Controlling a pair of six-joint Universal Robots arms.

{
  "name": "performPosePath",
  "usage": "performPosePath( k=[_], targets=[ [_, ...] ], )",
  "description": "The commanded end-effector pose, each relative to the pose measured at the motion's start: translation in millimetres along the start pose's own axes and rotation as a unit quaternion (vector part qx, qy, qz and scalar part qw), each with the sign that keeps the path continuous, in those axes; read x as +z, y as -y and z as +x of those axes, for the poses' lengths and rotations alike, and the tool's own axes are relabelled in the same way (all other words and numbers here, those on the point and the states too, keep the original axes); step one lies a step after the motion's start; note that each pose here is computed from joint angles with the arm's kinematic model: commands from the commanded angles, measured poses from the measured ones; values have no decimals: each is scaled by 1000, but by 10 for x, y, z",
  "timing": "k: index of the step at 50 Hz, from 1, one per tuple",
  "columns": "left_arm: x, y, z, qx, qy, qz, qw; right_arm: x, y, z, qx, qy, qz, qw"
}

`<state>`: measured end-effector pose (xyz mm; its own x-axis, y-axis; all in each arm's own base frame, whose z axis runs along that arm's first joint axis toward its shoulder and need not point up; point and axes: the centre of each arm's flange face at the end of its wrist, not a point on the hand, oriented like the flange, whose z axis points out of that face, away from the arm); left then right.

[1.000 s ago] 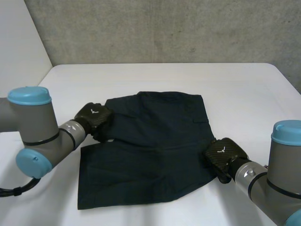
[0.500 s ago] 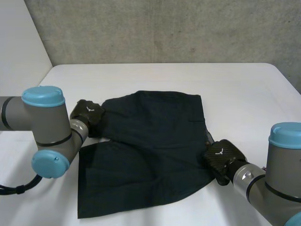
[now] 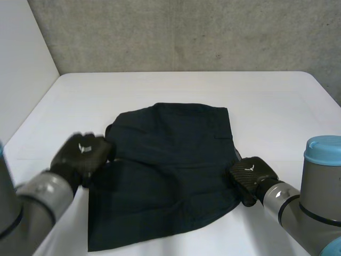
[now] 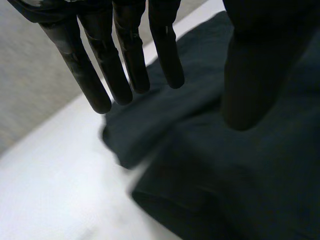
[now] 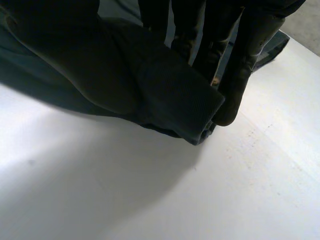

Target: Fold the shorts.

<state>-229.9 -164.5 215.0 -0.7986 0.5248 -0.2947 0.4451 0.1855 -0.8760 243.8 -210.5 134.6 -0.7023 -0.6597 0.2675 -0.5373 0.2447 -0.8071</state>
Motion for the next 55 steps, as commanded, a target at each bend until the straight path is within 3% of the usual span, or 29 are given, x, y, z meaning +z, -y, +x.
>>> performPosePath(
  k=[1, 9, 40, 48, 55],
  targets=[
    [-418, -283, 285, -8, -73, -65, 995, 6, 23, 14, 40, 1, 3, 999],
    [-441, -539, 413, 3, -85, -66, 994, 5, 26, 5, 45, 2, 5, 999],
    [-89, -860, 437, 41, -28, -68, 996, -7, 10, -4, 47, 4, 2, 999],
    [-53, -824, 428, 43, -24, -61, 997, -78, 133, 37, 41, -4, 24, 999],
    [-162, -385, 266, 80, 0, 0, 997, -361, 499, 144, -22, -27, 71, 997]
  ],
)
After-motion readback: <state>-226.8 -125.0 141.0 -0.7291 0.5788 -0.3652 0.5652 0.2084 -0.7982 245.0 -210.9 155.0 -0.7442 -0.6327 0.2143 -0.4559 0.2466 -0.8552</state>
